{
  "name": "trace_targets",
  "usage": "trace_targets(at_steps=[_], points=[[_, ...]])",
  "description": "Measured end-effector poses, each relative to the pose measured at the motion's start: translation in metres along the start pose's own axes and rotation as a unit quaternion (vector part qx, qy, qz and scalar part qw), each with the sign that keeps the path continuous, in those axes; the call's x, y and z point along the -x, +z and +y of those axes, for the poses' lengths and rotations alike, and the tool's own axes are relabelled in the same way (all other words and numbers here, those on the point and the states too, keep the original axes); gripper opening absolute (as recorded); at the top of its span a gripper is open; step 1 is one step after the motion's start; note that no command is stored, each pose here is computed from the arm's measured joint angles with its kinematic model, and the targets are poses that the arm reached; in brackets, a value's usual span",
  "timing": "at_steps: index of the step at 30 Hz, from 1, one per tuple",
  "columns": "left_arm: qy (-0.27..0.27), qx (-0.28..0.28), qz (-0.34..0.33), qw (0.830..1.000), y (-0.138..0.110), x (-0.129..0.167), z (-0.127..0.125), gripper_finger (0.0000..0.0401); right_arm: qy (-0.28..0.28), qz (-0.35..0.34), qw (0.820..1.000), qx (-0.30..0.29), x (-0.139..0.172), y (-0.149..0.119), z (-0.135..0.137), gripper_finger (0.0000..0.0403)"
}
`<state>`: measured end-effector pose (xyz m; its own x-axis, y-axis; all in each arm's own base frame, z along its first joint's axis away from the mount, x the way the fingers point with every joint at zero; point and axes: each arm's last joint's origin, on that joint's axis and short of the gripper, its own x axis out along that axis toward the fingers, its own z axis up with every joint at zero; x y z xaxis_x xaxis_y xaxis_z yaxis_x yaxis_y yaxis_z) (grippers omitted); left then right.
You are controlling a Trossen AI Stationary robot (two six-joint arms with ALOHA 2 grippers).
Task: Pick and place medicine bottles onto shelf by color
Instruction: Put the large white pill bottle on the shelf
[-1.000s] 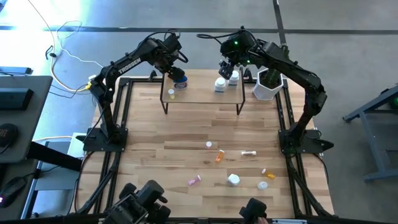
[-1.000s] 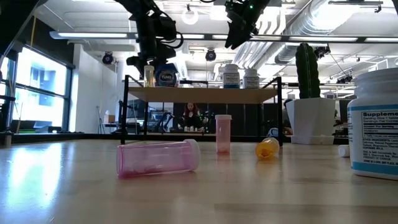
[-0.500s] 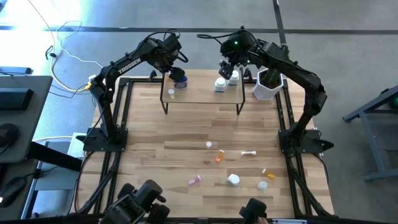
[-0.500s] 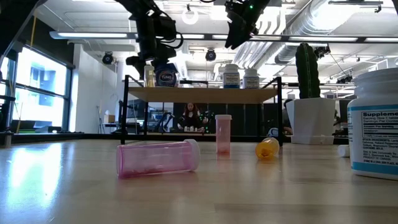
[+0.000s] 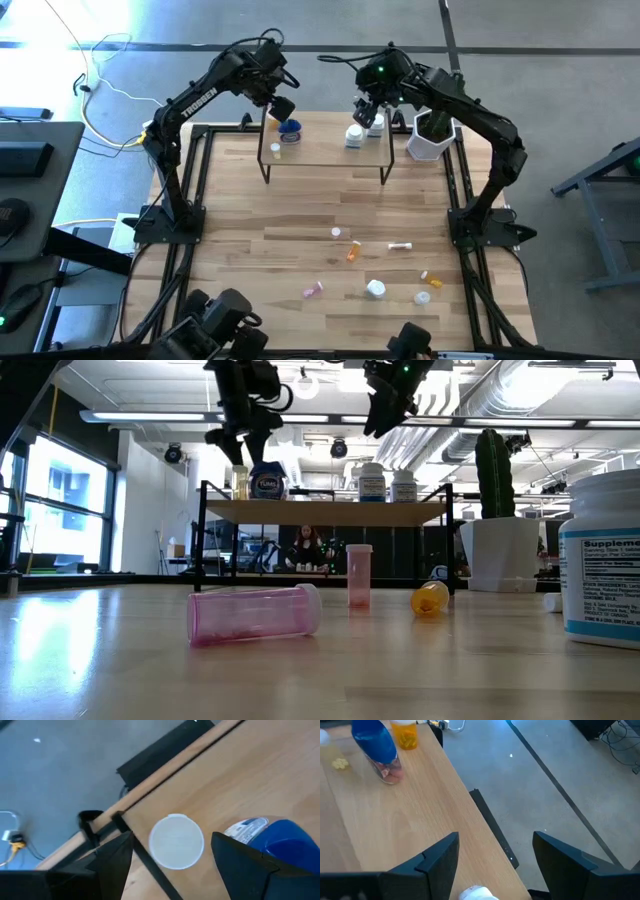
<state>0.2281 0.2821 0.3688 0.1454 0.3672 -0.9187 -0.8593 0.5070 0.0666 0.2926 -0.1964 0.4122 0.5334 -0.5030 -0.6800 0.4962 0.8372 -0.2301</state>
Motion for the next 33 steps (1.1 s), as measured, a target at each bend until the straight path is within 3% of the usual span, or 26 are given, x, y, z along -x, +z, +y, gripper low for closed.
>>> trace_targets(at_steps=[13, 21, 33], points=[[0.009, -0.033, -0.022, 0.999, -0.027, 0.047, 0.0, 0.0257, 0.103, 0.002, 0.993, -0.058, 0.032, -0.006, 0.013, 0.0245], [-0.021, -0.013, -0.067, 0.997, -0.075, 0.046, -0.015, 0.0257, 0.178, 0.068, 0.981, -0.035, 0.034, -0.019, 0.041, 0.0245], [-0.107, -0.007, -0.138, 0.985, -0.148, 0.039, -0.041, 0.0257, 0.219, 0.122, 0.967, -0.05, 0.051, -0.052, 0.087, 0.0245]])
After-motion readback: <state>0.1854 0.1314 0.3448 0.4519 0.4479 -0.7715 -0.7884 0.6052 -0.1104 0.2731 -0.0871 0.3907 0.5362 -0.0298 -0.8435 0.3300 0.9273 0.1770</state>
